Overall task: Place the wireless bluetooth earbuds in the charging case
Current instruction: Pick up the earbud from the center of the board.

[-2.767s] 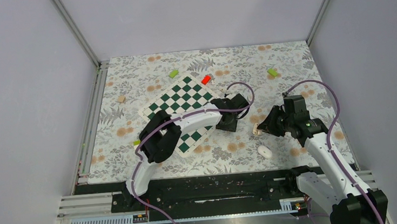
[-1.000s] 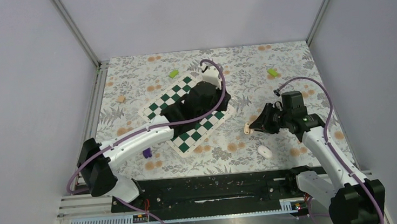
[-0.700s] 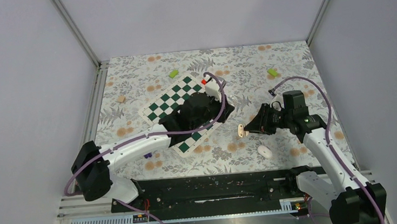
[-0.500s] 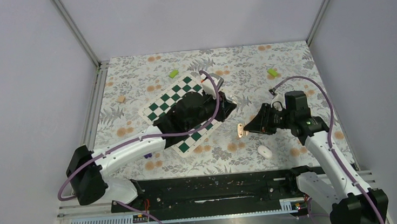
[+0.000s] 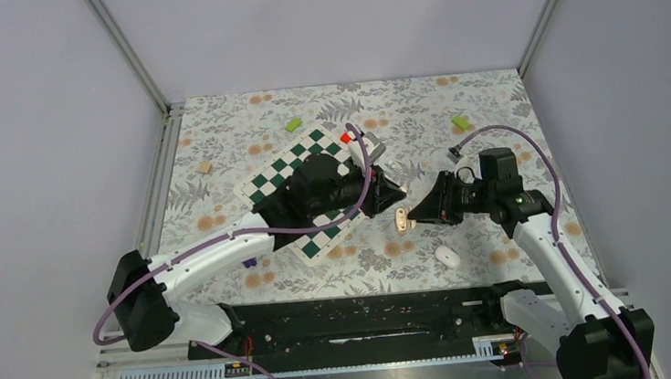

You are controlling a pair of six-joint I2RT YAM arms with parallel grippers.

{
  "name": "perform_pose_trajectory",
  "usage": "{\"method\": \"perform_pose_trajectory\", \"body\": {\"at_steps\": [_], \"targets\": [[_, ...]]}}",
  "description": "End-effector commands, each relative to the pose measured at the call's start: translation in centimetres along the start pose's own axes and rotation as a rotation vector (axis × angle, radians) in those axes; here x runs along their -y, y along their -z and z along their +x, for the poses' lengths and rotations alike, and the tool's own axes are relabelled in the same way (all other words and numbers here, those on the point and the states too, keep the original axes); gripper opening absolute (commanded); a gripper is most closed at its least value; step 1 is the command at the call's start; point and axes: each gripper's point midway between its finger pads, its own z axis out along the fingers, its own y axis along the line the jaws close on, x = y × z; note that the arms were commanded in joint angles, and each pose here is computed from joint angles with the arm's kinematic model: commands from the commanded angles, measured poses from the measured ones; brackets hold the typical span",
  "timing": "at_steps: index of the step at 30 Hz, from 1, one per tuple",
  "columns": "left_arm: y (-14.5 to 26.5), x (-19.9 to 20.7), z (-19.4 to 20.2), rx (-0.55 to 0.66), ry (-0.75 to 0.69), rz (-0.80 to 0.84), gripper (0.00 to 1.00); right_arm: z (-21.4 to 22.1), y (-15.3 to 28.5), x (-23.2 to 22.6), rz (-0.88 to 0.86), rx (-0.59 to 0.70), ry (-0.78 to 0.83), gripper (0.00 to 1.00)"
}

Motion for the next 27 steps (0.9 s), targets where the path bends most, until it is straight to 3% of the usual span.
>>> {"method": "perform_pose_trajectory", "body": {"at_steps": [1, 4, 8, 27], "targets": [[3.6, 4.1, -2.7, 0.037, -0.16, 0.347, 0.0, 0.2, 1.1, -2.9, -0.113, -0.056, 0.092, 0.0], [5.3, 4.5, -4.3, 0.1, -0.16, 0.499, 0.0, 0.5, 1.4, -2.9, -0.094, -0.065, 0.115, 0.0], [5.8, 4.5, -4.7, 0.08, -0.153, 0.62, 0.0, 0.5, 1.5, -3.1, -0.101, -0.074, 0.122, 0.0], [5.2, 4.9, -5.3, 0.153, -0.212, 0.816, 0.0, -0.4, 3.0, -8.7, -0.307, -0.117, 0.098, 0.0]]}}
